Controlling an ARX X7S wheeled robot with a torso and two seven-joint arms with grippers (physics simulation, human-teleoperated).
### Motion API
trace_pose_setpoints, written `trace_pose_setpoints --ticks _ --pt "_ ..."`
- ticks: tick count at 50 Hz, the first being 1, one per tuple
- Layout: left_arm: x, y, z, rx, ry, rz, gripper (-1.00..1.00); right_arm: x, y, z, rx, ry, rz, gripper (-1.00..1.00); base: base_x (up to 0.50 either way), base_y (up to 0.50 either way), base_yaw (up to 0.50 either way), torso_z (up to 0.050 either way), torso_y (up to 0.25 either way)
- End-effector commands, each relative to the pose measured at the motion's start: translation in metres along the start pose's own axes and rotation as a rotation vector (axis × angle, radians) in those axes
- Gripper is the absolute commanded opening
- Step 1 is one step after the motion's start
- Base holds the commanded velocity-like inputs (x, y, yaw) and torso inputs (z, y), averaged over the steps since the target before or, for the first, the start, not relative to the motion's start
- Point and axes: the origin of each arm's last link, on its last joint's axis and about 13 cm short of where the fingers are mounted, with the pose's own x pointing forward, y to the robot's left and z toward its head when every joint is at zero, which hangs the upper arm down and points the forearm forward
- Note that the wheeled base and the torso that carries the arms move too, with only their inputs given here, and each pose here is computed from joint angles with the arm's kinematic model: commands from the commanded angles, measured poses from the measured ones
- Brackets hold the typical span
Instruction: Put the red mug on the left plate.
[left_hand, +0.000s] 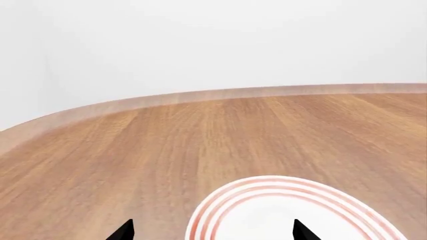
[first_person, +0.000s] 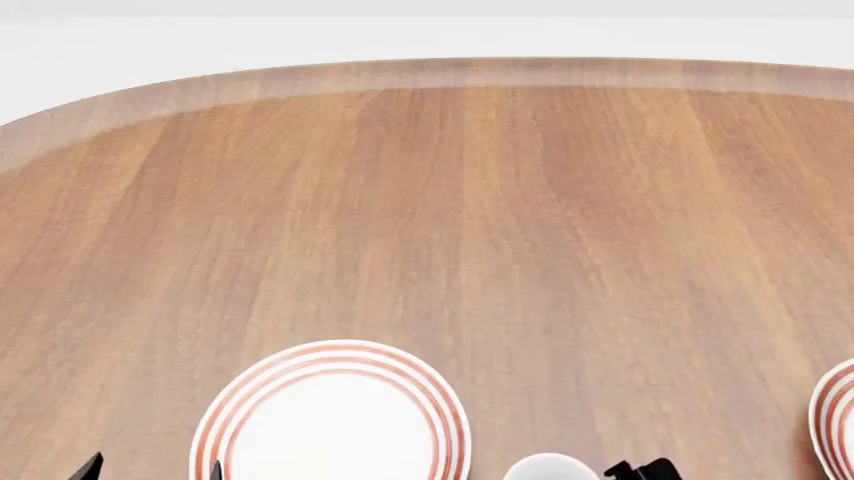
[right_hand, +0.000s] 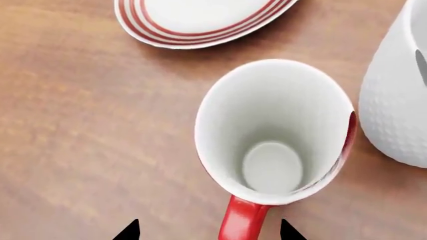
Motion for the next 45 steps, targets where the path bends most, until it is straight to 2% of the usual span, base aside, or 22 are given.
trace_pose_setpoints --ticks 1,9,10,28,30,34,35,41,45 --pt "0.0 0.0 0.0 0.001 0.0 -0.001 1.0 0.004 0.001 -0.003 -0.009 0.002 -0.008 1.0 0.0 0.0 0.0 0.0 0.0" --pt "0.0 0.0 0.0 0.001 0.001 0.0 1.0 0.002 0.001 -0.002 -0.007 0.003 -0.004 1.0 0.0 0.0 0.0 0.0 0.0" --pt "0.0 0.0 0.0 0.001 0.001 0.0 1.0 0.002 0.001 -0.002 -0.008 0.003 0.0 -1.0 0.0 0.0 0.0 0.0 0.0" --pt "0.0 0.0 0.0 0.002 -0.001 -0.002 1.0 -0.011 0.0 0.005 0.0 -0.016 0.043 -1.0 0.0 0.0 0.0 0.0 0.001" --pt "-0.001 0.0 0.0 0.002 -0.002 -0.003 1.0 -0.019 0.001 0.008 -0.024 -0.06 0.084 -1.0 0.0 0.0 0.0 0.0 0.0" --pt "-0.001 0.0 0.0 0.002 -0.002 -0.003 1.0 -0.019 0.001 0.008 -0.024 -0.06 0.084 -1.0 0.0 0.0 0.0 0.0 0.0" --pt "-0.001 0.0 0.0 0.002 -0.001 -0.004 1.0 -0.031 0.006 0.011 -0.068 -0.108 0.187 -1.0 0.0 0.0 0.0 0.0 0.0" --pt "0.0 0.0 0.0 0.002 -0.001 -0.005 1.0 -0.041 0.009 0.009 -0.131 -0.117 0.301 -1.0 0.0 0.0 0.0 0.0 0.0" --pt "0.0 0.0 0.0 0.001 0.0 -0.006 1.0 -0.047 0.012 0.012 -0.157 -0.186 0.398 -1.0 0.0 0.0 0.0 0.0 0.0"
